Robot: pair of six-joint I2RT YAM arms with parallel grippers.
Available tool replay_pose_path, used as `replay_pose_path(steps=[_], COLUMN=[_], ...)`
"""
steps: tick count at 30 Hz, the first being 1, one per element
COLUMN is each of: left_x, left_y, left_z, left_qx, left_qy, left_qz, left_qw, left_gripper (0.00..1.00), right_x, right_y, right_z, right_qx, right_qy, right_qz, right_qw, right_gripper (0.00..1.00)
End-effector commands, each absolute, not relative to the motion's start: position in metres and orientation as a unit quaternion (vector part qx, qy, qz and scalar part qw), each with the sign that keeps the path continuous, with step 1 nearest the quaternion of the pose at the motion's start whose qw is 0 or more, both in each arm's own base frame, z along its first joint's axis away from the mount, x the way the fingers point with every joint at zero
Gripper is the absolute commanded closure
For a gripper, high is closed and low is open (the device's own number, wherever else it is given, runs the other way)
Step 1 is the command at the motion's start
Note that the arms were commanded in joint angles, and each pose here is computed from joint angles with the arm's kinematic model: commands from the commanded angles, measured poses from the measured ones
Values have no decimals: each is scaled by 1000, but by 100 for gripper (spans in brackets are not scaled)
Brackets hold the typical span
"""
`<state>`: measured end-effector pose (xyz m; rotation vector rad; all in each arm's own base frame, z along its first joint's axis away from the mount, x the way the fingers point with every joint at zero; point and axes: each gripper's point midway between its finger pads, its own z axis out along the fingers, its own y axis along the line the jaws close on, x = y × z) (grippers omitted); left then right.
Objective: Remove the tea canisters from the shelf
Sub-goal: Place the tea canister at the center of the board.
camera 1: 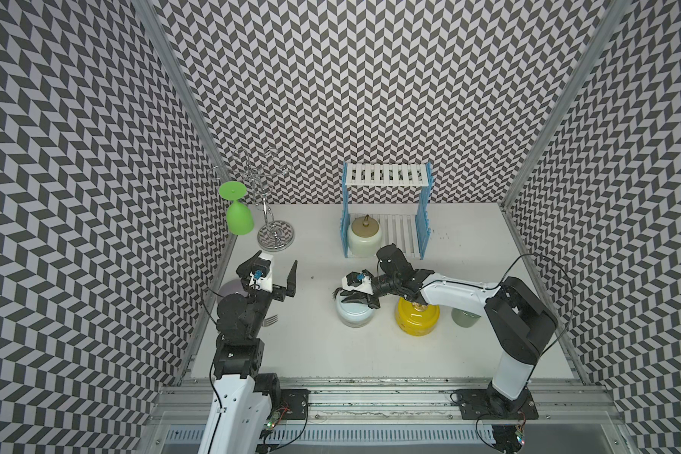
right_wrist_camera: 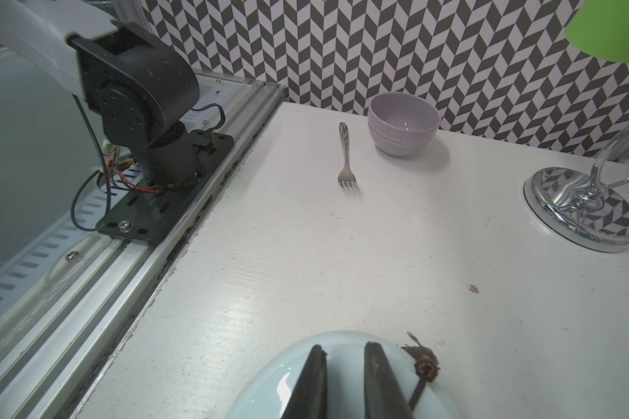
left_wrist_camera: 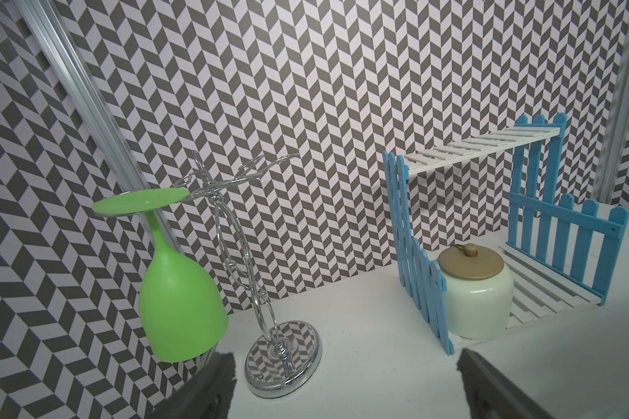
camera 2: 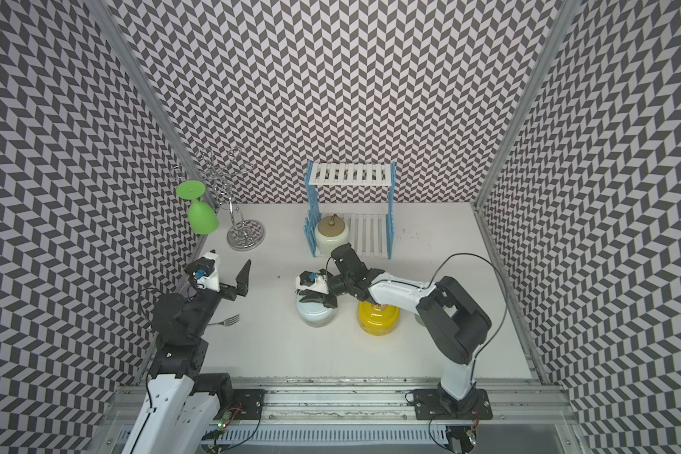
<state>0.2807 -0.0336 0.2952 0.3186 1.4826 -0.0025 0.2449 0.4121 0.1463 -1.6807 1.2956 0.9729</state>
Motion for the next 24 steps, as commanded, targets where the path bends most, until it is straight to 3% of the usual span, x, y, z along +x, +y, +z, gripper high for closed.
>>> replay_pose_path(steps=[1, 4, 5, 9, 10, 11, 24], left_x=[280, 280, 279, 278, 277, 277, 298], left_y=[-35, -36, -36, -41, -44, -47, -83], left_z=[298, 299, 298, 301, 302, 303, 308], left_qx=[143, 144, 145, 149, 154, 159, 219], left_qy=[668, 667, 666, 661, 660, 658, 679], left_qz=[-13, -16, -18, -32, -38, -47, -99], left_qw=[730, 731, 732, 734, 734, 734, 694], left_gripper=[0, 0, 0, 0, 0, 0, 0], right_x=[234, 232, 233, 241, 244, 248, 280], right_y=[411, 410, 410, 409, 409, 409, 376], right_z=[151, 149, 149, 156, 159, 165, 262], right_qx=[-667, -668, -668, -661, -659, -654, -497], right_qy=[494, 497, 497, 506, 507, 510, 605], right_qz=[401, 401, 399, 381, 373, 364, 322], right_qw=[388, 382, 383, 402, 411, 424, 532], right_gripper=[100, 99, 93, 41, 24, 0, 0])
